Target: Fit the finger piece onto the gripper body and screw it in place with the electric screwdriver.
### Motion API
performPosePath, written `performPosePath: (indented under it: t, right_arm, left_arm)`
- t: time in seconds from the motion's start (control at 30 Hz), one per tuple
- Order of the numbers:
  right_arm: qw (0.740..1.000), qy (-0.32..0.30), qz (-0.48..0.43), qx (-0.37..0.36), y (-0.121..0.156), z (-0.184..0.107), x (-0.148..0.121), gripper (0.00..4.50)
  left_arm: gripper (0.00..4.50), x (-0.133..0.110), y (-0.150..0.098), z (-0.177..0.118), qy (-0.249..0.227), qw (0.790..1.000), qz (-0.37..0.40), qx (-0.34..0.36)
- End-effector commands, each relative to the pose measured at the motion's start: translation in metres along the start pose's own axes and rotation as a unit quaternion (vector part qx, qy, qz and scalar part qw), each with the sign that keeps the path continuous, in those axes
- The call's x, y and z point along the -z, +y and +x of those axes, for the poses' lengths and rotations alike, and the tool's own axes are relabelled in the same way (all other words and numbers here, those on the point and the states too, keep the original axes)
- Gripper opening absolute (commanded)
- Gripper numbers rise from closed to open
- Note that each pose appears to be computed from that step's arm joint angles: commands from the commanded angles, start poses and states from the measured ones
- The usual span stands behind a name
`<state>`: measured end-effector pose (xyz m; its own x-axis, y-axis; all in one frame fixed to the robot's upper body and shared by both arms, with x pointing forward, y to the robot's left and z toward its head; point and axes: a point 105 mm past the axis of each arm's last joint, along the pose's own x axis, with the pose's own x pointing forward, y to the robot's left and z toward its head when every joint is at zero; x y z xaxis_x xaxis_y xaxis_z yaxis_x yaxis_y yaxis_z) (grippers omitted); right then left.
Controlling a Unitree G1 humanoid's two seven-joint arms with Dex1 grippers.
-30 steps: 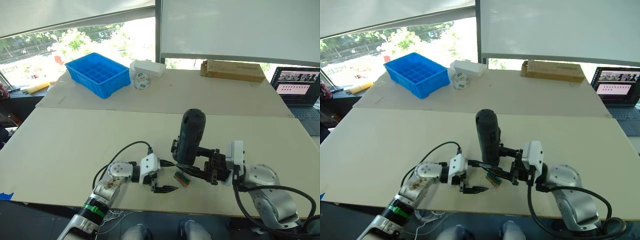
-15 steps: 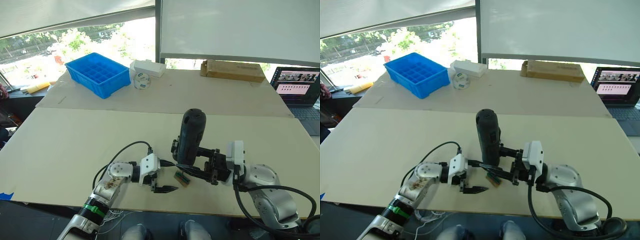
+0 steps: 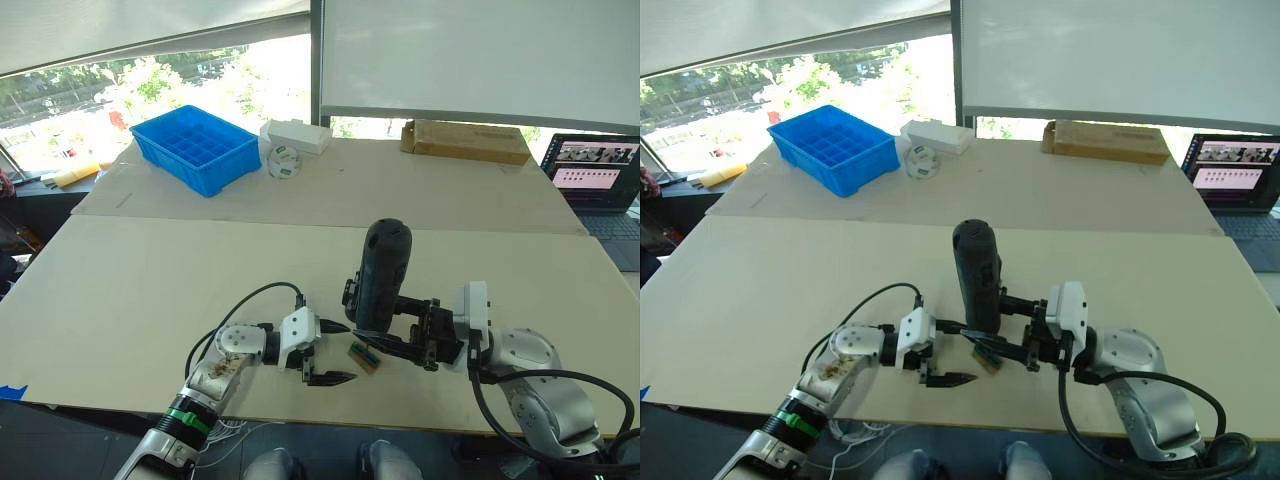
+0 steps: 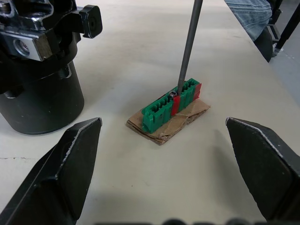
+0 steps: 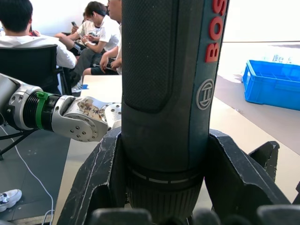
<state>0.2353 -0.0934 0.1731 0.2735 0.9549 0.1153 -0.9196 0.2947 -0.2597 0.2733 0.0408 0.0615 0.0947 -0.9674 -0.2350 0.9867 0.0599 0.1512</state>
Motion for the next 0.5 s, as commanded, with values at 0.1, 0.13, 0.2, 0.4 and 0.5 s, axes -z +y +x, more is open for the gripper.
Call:
performPosePath:
  t: [0.1,0.13,0.2,0.4,0.5]
  right_arm:
    - [0.999,-0.029,-0.029,0.003,-0.0047,-0.0004,-0.0172,1.91]
    - [0.999,-0.029,-0.028,0.003,-0.0047,-0.0004,-0.0175,1.91]
    - [0.999,-0.029,-0.026,0.002,-0.0049,-0.0004,-0.0174,1.91]
    - [1.0,-0.019,-0.012,-0.004,-0.0046,-0.0018,-0.0148,1.91]
    - [1.0,-0.017,-0.01,-0.005,-0.0048,-0.0021,-0.0148,1.91]
  left_arm:
    - [4.48,0.0151,-0.01,0.0002,0.015,1.0,-0.023,0.011]
    - [4.48,0.0155,-0.0108,-0.001,0.015,1.0,-0.023,0.011]
    - [4.48,0.016,-0.0116,-0.0025,0.016,1.0,-0.023,0.011]
    - [4.48,0.0158,-0.0117,-0.0037,0.016,1.0,-0.023,0.01]
    - [4.48,0.0147,-0.011,-0.0023,0.015,1.0,-0.023,0.01]
